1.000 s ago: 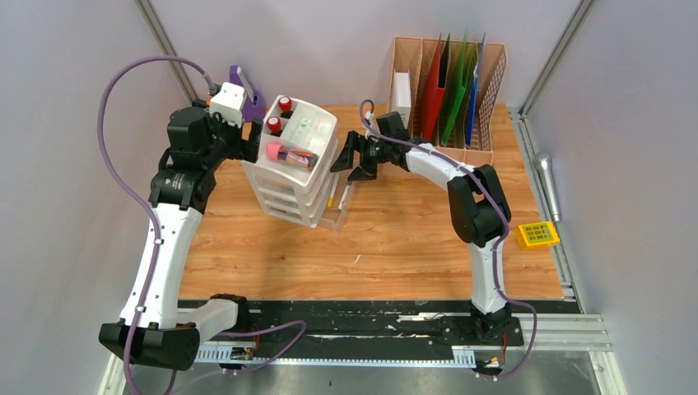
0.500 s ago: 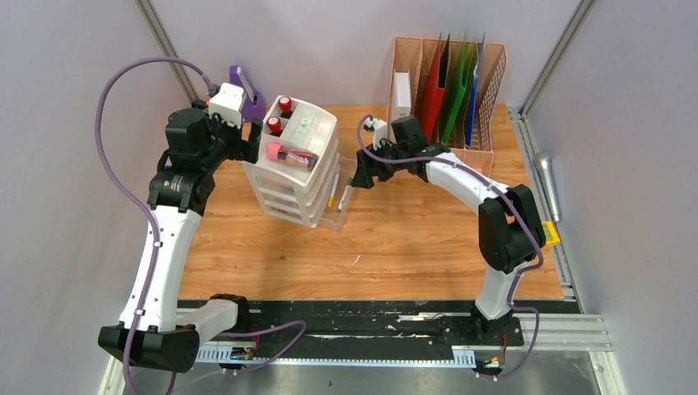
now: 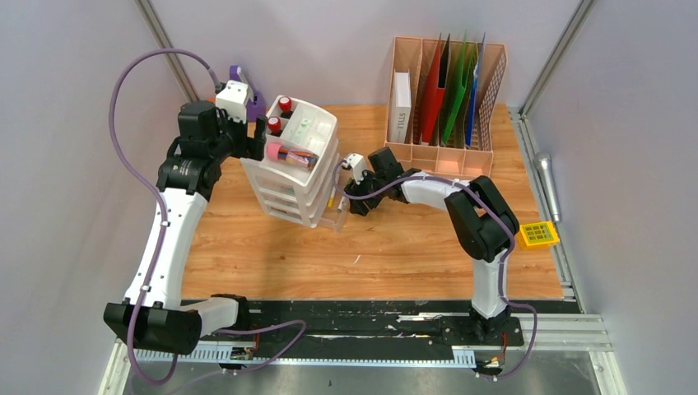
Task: Organize the desk
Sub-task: Close the drawer in the storage box.
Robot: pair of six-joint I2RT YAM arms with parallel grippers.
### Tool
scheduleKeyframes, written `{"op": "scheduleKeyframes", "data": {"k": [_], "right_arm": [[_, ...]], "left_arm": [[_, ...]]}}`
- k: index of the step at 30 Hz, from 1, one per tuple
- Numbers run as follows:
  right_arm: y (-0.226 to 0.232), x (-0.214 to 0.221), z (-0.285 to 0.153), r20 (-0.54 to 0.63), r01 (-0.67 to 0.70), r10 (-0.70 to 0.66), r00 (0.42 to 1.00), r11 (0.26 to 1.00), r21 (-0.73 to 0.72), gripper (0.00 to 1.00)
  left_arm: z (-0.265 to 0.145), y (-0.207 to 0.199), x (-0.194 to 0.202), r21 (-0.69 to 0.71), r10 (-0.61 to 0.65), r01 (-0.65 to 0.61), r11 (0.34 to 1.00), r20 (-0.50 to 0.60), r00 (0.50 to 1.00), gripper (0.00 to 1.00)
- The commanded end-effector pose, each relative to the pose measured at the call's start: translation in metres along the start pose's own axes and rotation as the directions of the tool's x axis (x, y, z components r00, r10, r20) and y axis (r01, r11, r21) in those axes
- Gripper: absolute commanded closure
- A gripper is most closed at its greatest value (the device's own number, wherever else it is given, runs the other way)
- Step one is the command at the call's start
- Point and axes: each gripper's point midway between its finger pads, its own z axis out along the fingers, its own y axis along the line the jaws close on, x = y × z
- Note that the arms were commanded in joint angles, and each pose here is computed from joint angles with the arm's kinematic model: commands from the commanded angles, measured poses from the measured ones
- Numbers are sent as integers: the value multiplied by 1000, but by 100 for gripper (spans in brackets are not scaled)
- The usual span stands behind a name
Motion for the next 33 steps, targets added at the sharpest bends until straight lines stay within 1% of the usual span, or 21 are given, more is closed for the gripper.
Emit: {"op": "scheduleKeyframes", "data": {"k": [1,5,7,11,14,21,28,31,33], "right_arm": [[-1,-35,15,140,60,-61,988,998,11,43],[7,-58,20,257,74,-73,964,997,7,40],[10,-66,21,279,69,-63,958,998,-8,39],[14,-74,31,278,37,-22,960,998,-47,35],[18,-79,35,282,39,-18,959,997,-70,33],[20,-93,42,279,-21,52,959,993,-113,32],[23,-100,49,244,-102,141,959,981,-165,30],[21,-96,44,236,-115,149,960,982,-151,30],[19,-92,33,238,-111,140,961,985,-131,29]], "left_arm": [[-13,5,-27,-22,-21,22,1000,76,997,0],[-15,7,-28,-31,-22,24,999,81,996,0],[-15,8,-27,-37,-21,24,999,78,997,0],[-13,9,-25,-43,-21,24,999,75,997,0],[-11,8,-24,-41,-23,27,999,79,997,0],[-8,7,-18,-35,-11,14,999,78,997,0],[-8,8,-18,-37,12,-10,999,77,997,0],[-10,10,-18,-47,24,-20,999,77,997,0],[-10,10,-17,-49,30,-26,998,71,997,0]]}}
